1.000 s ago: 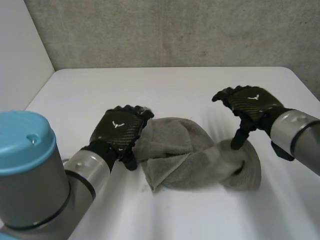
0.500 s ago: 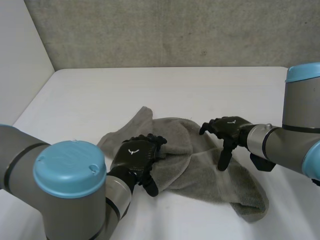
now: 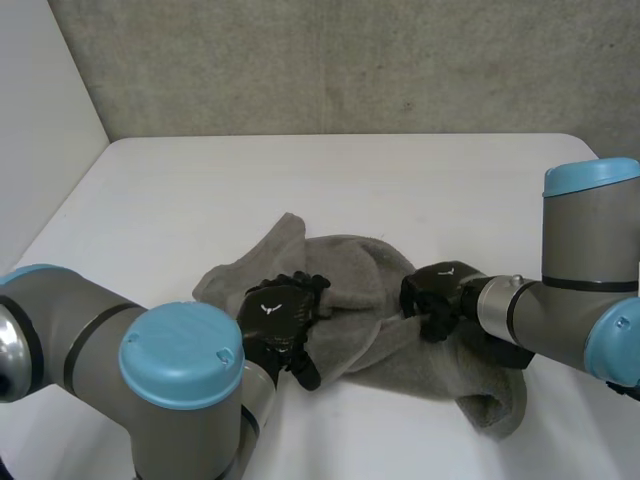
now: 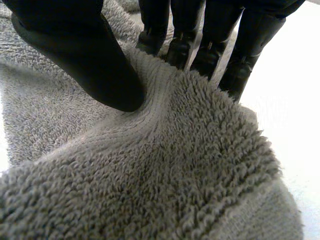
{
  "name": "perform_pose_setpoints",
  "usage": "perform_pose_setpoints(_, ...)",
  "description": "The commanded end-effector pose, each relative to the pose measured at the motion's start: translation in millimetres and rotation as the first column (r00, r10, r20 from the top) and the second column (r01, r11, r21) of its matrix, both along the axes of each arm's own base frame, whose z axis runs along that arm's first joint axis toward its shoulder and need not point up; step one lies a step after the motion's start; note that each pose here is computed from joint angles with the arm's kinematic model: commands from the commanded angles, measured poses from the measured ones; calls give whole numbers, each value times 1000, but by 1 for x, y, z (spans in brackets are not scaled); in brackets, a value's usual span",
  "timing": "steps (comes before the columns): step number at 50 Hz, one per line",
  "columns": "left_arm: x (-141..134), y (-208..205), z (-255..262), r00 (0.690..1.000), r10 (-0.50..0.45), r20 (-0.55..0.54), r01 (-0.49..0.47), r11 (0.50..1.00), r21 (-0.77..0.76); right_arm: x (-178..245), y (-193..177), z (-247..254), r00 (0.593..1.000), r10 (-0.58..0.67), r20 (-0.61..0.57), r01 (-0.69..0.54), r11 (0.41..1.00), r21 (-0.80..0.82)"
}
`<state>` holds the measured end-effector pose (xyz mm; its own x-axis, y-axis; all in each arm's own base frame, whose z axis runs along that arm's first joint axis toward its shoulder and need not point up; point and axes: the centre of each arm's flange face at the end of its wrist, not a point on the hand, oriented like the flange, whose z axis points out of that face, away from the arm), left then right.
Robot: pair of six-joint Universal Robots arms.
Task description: Fold the towel.
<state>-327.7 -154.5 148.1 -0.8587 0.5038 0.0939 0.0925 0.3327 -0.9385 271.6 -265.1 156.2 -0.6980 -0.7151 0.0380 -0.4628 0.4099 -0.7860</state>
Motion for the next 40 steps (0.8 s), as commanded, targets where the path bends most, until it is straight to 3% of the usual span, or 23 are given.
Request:
perform_pose_setpoints(1,-7,-3,-3,999,10,-43,-9,1000,10,-7,6,16,999,-14,31,16,997,-81)
perform_pose_setpoints(23,-30,-21,-27,998,19,-60,-17,999,37,-37,16,47,990,-95,102,115,971,-211)
perform_pose_setpoints(31,-21,-39,-14,995,64,-79,-64,998,13,-53,-3,69,964,-172,201,241,885,-399)
perform_pose_setpoints(33,-19,-43,-4,993,73,-96,-74,997,-3,-61,-11,77,949,-212,232,299,836,-459)
perform_pose_setpoints(40,3,-56,26,991,101,-89,-108,991,-78,-62,-16,70,949,-237,210,309,836,-453)
